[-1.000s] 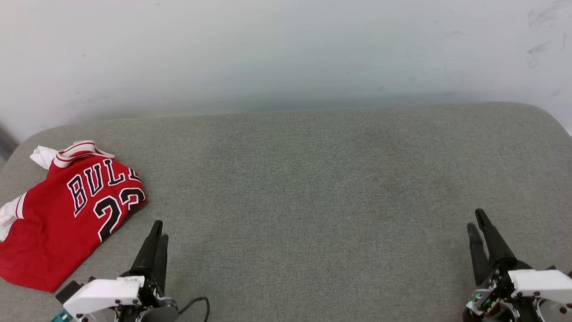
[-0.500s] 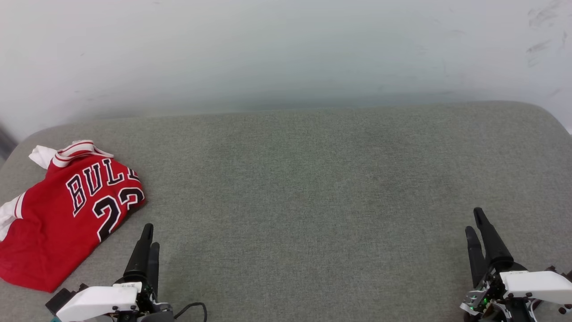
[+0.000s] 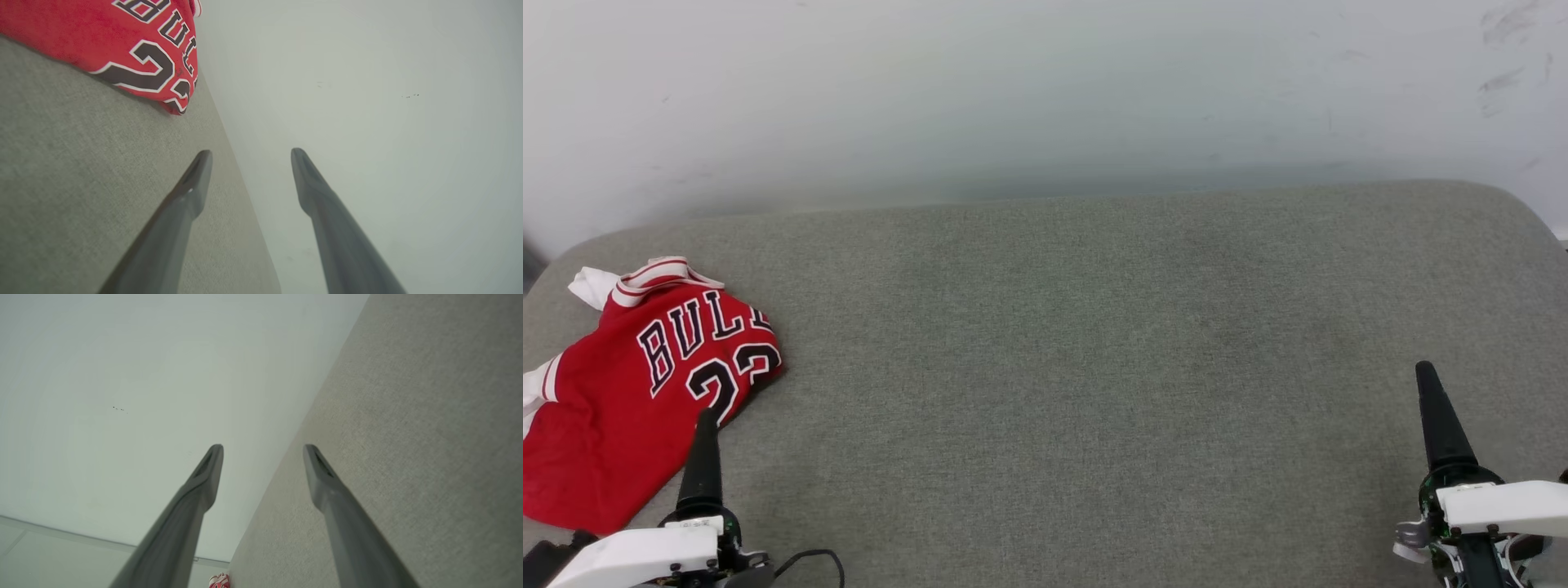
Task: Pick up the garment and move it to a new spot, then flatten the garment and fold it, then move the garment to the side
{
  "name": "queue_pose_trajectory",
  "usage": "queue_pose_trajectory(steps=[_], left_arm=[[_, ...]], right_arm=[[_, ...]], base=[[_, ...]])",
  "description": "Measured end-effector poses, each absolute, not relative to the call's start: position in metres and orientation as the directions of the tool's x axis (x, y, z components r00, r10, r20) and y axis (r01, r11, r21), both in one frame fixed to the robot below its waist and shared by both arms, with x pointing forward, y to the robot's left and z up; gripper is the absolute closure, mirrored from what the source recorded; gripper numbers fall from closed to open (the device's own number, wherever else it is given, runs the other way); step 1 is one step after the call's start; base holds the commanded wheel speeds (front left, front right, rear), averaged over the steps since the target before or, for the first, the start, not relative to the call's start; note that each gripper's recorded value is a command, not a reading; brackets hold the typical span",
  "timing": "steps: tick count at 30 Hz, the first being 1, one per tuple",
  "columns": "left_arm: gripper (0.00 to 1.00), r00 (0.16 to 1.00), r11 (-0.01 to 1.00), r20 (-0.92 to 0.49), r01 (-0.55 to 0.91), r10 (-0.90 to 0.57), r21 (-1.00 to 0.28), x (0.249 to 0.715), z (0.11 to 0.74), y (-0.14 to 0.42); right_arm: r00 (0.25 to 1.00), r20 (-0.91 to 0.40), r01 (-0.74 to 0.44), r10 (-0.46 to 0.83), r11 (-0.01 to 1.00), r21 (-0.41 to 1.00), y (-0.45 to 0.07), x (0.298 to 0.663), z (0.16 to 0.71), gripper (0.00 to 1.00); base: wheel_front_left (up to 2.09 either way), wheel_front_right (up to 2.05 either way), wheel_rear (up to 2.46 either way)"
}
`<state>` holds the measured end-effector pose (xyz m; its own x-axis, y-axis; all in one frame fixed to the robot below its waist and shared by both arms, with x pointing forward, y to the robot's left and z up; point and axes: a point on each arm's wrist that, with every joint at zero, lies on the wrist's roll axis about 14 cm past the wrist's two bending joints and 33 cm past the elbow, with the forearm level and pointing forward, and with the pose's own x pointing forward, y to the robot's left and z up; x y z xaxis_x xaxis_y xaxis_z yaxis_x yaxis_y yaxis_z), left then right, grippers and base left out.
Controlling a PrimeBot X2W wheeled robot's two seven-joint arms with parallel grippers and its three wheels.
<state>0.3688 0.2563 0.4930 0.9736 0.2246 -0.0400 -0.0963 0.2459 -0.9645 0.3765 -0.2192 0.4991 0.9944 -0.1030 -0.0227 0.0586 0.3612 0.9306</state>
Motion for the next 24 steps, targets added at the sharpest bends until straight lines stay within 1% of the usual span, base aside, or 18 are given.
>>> queue_pose_trajectory(steps=[5, 11, 16, 20, 24], left_arm=[[0.0, 0.965, 0.341, -0.003, -0.095, 0.261, -0.935, 0.37, 0.506, 0.267], [0.0, 0.961, 0.488, 0.076, -0.065, 0.264, -0.871, 0.376, 0.538, 0.265], [0.0, 0.967, 0.608, 0.122, -0.041, 0.223, -0.793, 0.381, 0.558, 0.244], [0.0, 0.97, 0.67, 0.123, -0.05, 0.209, -0.741, 0.381, 0.562, 0.232], [0.0, 0.972, 0.739, 0.15, -0.033, 0.18, -0.673, 0.382, 0.571, 0.217]], right_arm=[[0.994, 0.051, 0.007, -0.102, 0.502, 0.865, -0.22, 0.381, 0.522, 0.0], [0.99, 0.128, -0.053, -0.066, 0.66, 0.75, -0.21, 0.384, 0.546, 0.0], [0.982, 0.185, -0.098, -0.03, 0.757, 0.646, -0.199, 0.386, 0.564, 0.0], [0.975, 0.221, -0.134, 0.011, 0.824, 0.55, -0.186, 0.387, 0.575, 0.0], [0.97, 0.242, -0.149, 0.035, 0.869, 0.471, -0.179, 0.387, 0.581, 0.0]], base=[[0.0, 0.0, 0.0], [0.0, 0.0, 0.0], [0.0, 0.0, 0.0], [0.0, 0.0, 0.0], [0.0, 0.0, 0.0]])
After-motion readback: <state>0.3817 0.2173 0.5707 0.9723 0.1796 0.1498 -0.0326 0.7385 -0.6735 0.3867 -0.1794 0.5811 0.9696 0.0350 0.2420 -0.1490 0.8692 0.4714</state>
